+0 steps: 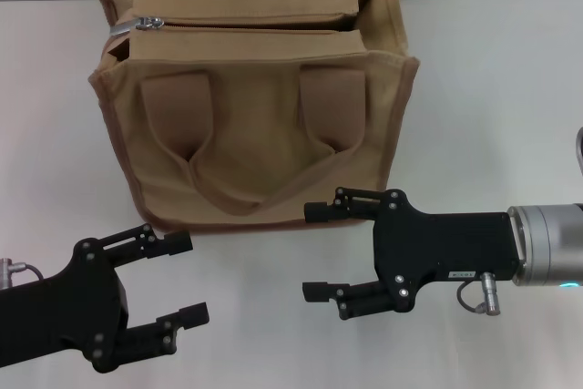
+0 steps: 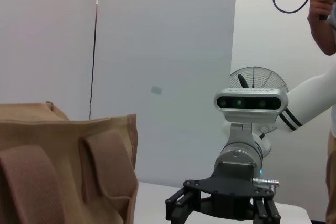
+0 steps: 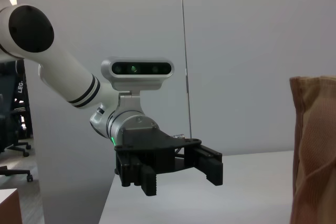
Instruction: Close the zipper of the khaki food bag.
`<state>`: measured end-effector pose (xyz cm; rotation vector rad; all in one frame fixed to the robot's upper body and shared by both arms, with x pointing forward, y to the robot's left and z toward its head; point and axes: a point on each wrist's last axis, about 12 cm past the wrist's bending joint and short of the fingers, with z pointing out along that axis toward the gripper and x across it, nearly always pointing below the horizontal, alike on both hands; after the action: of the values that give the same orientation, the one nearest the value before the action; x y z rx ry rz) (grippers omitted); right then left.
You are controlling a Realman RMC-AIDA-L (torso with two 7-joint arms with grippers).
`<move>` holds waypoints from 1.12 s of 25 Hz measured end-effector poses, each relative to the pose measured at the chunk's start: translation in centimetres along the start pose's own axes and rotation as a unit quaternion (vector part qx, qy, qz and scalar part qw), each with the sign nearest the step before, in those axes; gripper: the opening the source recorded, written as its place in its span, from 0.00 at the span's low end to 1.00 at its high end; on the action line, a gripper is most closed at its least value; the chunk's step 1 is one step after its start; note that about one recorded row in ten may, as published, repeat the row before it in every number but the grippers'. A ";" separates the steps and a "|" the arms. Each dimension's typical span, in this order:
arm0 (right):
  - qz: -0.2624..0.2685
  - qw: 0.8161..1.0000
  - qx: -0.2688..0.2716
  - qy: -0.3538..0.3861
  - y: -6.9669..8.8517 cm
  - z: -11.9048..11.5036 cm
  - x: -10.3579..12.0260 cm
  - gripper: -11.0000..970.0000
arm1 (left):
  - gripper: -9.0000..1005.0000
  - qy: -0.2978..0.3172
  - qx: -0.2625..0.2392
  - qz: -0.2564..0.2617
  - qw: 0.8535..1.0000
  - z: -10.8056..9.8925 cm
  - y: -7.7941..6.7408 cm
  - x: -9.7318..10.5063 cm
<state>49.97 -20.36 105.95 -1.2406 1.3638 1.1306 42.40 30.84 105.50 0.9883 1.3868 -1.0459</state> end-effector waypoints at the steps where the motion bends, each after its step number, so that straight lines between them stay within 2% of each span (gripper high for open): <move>1: 0.000 1.000 0.000 0.000 0.0 0.0 0.0 0.86 | 0.72 0.000 0.000 0.000 1.000 0.0 0.0 0.0; 14: -0.003 1.000 0.012 0.004 -0.5 0.2 -0.1 0.86 | 0.72 0.000 -0.001 0.006 1.000 0.2 0.4 -0.2; 18: 0.001 1.000 0.016 0.001 -0.3 0.1 0.1 0.86 | 0.72 -0.019 -0.026 0.013 0.999 0.1 0.7 -0.4; 19: 0.002 1.000 0.017 0.000 -0.3 0.2 0.1 0.86 | 0.72 -0.037 -0.049 0.017 0.998 0.0 1.0 -0.6; 20: 0.003 1.000 0.019 -0.003 -0.2 0.2 0.2 0.86 | 0.72 -0.077 -0.107 0.028 0.991 -0.5 1.4 -0.9; 21: 0.005 1.000 0.024 -0.009 -0.1 0.2 0.3 0.86 | 0.72 -0.077 -0.107 0.028 0.991 -0.5 1.4 -0.9; 22: 0.004 0.999 0.038 -0.026 0.1 0.1 0.5 0.86 | 0.72 -0.118 -0.183 0.039 0.975 -1.4 1.9 -1.0; 23: 0.002 0.998 0.046 -0.036 0.2 0.1 0.6 0.86 | 0.72 -0.135 -0.219 0.043 0.966 -1.9 2.1 -1.1; 24: 0.002 0.998 0.046 -0.036 0.2 0.1 0.6 0.86 | 0.72 -0.135 -0.219 0.043 0.966 -1.9 2.1 -1.1; 28: -0.007 0.995 0.073 -0.065 0.8 -0.1 1.1 0.86 | 0.72 -0.167 -0.309 0.040 0.936 -2.9 3.2 -1.1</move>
<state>49.13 -20.51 104.91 -1.0510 1.3127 1.0630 44.82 34.49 106.51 0.3761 1.2566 -0.6102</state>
